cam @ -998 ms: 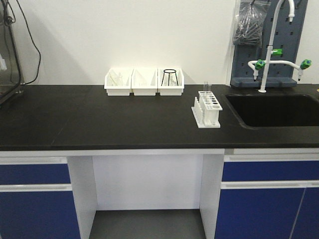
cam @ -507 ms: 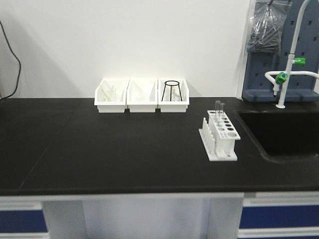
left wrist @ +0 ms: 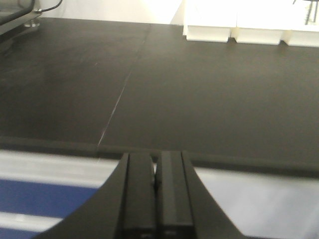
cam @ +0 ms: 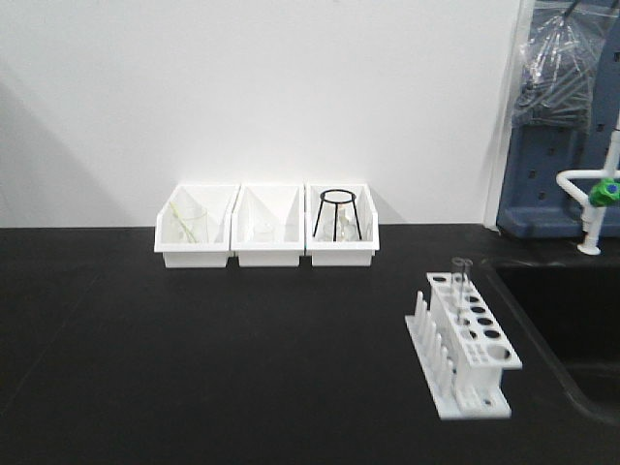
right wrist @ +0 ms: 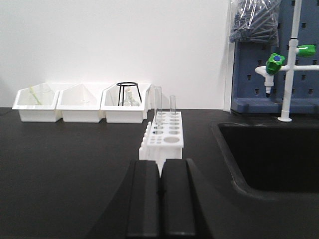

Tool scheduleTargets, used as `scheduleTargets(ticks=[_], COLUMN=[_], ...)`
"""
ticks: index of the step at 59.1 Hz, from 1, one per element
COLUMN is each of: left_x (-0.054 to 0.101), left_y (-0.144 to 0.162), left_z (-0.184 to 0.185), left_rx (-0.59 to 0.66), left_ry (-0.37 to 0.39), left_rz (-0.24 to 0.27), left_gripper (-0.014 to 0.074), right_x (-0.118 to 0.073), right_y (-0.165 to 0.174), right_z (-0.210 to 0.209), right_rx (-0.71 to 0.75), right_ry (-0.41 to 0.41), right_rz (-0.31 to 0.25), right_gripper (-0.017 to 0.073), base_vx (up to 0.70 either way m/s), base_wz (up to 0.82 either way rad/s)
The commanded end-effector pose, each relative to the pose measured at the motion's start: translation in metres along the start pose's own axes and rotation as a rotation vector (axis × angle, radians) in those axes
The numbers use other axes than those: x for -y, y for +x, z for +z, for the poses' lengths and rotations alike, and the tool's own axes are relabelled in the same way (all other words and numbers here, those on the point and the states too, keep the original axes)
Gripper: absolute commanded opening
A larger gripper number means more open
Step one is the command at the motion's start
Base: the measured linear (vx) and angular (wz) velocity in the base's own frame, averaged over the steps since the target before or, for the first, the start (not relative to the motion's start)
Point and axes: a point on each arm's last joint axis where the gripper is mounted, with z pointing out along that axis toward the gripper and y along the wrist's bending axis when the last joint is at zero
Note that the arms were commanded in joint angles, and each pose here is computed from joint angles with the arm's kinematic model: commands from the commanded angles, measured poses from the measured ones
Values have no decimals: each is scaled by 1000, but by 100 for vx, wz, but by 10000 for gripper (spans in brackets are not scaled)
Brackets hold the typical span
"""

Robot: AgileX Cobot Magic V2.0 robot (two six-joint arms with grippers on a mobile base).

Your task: Flip and reinsert test tube from rack

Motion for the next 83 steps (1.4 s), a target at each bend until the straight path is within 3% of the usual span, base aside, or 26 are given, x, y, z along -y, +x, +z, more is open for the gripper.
scheduleTargets(ticks=[1, 36, 70, 77, 83], left_x=[2, 2, 2, 2, 2], left_y=[-7, -7, -7, -7, -7], left_z=[0, 0, 0, 0, 0], left_rx=[86, 86, 86, 86, 86], left_ry=[23, 23, 23, 23, 23], left_rz=[-2, -2, -2, -2, -2], left_gripper=[-6, -6, -6, -6, -6], right_x=[-1, -1, -1, -2, -2], right_y=[-7, -7, -7, -25, -62], right_z=[-1, -1, -1, -4, -10], right_rx=[83, 82, 82, 231, 376], right_ry=[-8, -8, -8, -27, -32], right_rz=[-8, -7, -7, 24, 58], right_gripper=[-9, -9, -9, -9, -9], base_vx=[50, 40, 7, 0, 0], base_wz=[0, -1, -2, 0, 0])
